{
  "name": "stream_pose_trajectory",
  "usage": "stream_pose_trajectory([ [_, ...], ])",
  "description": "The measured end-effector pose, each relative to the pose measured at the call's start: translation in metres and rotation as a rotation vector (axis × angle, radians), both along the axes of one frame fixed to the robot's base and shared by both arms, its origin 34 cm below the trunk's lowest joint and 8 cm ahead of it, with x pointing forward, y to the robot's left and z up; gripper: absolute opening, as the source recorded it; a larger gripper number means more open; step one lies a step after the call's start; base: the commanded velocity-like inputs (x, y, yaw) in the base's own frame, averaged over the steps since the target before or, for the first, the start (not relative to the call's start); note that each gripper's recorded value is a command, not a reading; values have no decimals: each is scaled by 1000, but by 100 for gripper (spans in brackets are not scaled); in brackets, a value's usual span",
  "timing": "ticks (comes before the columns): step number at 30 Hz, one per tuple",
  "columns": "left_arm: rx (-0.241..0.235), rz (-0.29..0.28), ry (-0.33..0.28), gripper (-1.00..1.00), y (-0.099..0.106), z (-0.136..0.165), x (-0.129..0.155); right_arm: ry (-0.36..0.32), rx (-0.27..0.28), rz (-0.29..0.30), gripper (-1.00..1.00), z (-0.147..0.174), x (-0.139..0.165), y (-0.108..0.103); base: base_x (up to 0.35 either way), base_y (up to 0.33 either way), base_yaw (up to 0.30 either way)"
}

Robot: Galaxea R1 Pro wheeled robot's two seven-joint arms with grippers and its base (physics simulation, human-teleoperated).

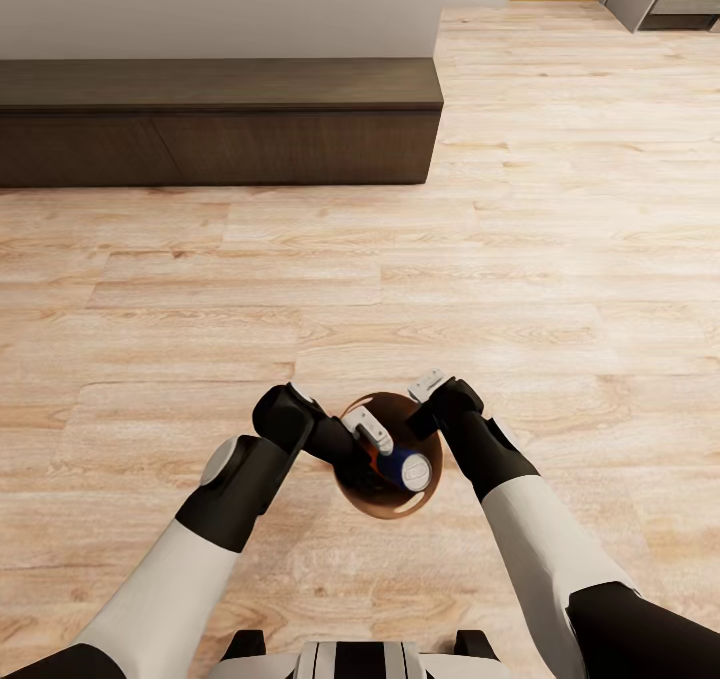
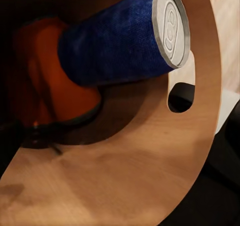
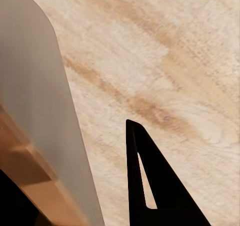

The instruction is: Put the three can of soda from the living room inside the tash can in the kitchen.

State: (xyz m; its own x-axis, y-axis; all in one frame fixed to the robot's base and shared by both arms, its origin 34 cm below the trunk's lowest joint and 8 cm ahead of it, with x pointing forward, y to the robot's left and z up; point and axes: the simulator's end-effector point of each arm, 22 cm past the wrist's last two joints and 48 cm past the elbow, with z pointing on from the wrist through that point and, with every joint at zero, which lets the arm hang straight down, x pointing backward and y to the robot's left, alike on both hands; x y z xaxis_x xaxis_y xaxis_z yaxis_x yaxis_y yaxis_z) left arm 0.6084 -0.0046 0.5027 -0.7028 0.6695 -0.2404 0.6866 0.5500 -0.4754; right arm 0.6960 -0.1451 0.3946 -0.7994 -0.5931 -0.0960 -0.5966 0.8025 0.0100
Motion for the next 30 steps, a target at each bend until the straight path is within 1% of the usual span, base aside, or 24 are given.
stream_pose_trajectory([
  [4,-6,5,-10,100,2,3,3,8,14,-13,-100,0,-2,3,0,0,0],
  [5,-14,10,-32,100,6,9,9,10,20,-16,-100,0,-2,4,0,0,0],
  [6,0,9,-73,100,11,15,18,12,22,-20,-100,0,-2,3,0,0,0],
  [7,-8,6,-89,100,10,22,22,10,18,-17,-100,0,-2,2,0,0,0],
  [8,-33,2,-91,100,6,30,22,7,13,-13,-100,0,-1,0,0,0,0],
  [10,-74,-7,-74,100,5,40,17,7,13,-15,-100,0,-1,-1,0,0,0],
  [11,-87,-12,-71,100,9,42,16,9,16,-18,-100,0,-1,-1,0,0,0],
  [13,-105,5,-75,100,24,45,23,11,20,-23,-100,-1,-2,-1,0,0,0],
  [14,-129,47,-85,100,43,48,35,12,21,-25,-100,-1,-2,-2,0,0,0],
  [15,-155,80,-94,100,58,52,45,13,23,-28,-100,-1,-2,-3,0,0,0],
  [16,-170,94,-100,100,65,53,49,14,25,-29,-100,-1,-2,-3,0,0,0],
  [17,-196,115,-111,100,78,57,55,15,28,-31,-100,-1,-2,-3,0,0,0],
  [19,-220,146,-122,100,92,61,62,17,32,-35,-100,-1,-2,-2,0,0,0],
  [20,-234,186,-133,100,107,63,69,18,34,-36,-100,-1,-2,-2,0,0,0],
  [21,-237,213,-140,100,116,64,73,19,35,-36,-100,-1,-3,-3,0,0,0],
  [22,-235,266,-155,100,133,64,81,20,37,-40,-100,-1,-3,-4,0,0,0],
  [24,-233,380,-178,100,168,63,93,22,27,-47,-100,-3,-3,-15,0,0,0],
  [25,-228,415,-185,100,178,63,96,15,10,-39,-100,-3,-2,-21,0,0,0],
  [26,-210,481,-203,100,198,60,102,16,5,-50,-100,-4,-1,-30,0,0,0],
  [27,-183,539,-229,100,220,57,106,20,2,-73,-100,-5,-1,-41,0,0,0],
  [28,-151,580,-265,100,240,53,110,21,-3,-104,-100,-6,-1,-55,0,0,0],
  [29,-120,609,-304,100,259,48,113,14,-14,-129,-100,-7,1,-71,0,0,0],
  [30,-89,634,-339,100,274,44,115,-3,-25,-140,-100,-7,5,-86,0,0,0],
])
